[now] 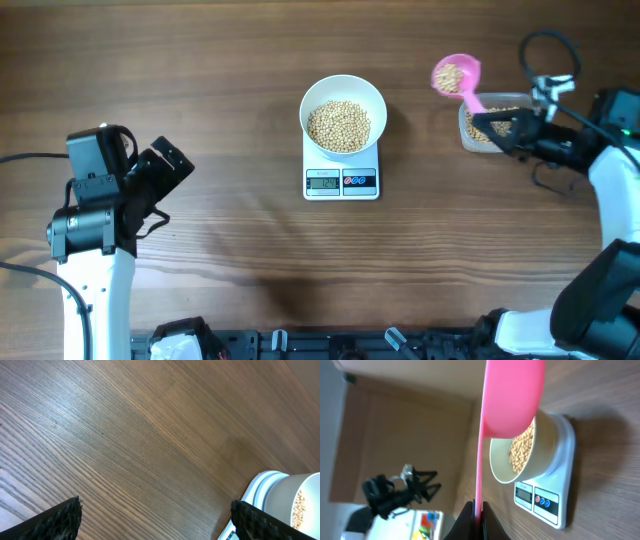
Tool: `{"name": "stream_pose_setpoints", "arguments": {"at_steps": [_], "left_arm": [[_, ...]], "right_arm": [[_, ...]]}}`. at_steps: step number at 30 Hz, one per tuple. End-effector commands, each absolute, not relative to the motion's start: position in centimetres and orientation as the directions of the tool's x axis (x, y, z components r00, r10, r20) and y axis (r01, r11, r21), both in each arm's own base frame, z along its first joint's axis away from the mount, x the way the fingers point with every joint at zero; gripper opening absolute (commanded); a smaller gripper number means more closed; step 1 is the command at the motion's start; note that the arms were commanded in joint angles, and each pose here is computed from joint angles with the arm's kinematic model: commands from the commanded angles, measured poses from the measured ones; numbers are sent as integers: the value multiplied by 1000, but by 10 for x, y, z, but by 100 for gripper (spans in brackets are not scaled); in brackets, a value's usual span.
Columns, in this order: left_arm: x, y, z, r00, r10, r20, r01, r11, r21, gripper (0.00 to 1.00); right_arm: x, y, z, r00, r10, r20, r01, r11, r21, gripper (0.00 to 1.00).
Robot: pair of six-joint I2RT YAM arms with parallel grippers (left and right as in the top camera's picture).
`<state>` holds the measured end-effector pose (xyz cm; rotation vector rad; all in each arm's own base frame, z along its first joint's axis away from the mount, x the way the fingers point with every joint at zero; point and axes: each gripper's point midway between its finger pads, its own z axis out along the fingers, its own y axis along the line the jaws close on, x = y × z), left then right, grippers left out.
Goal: Scoop item into bowl and weigh 150g on scale
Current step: 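Drag the scoop through the soybeans and lift it filled, then carry the filled pink scoop left over the white bowl on the scale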
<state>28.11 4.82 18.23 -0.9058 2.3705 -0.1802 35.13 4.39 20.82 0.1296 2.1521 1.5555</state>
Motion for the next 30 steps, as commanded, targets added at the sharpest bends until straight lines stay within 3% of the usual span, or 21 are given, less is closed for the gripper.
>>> {"name": "stream_pose_setpoints", "arguments": {"at_steps": [1,8,20,30], "left_arm": [[282,49,182,-595,-646,-478,-565,759,-322,100],[281,49,182,-595,-646,-477,-566,759,-322,100],[281,49,182,-595,-646,-477,-566,759,-322,100],[281,49,182,-595,-646,-477,-566,759,-322,100]], "right_arm": [[357,74,236,-875,299,-381,-247,403,881,4],[364,134,249,-857,201,-474,-349,451,821,4],[367,188,203,-805,21,-594,-390,735,555,4],[365,198,177,-664,-293,-688,-480,873,91,4]]}}
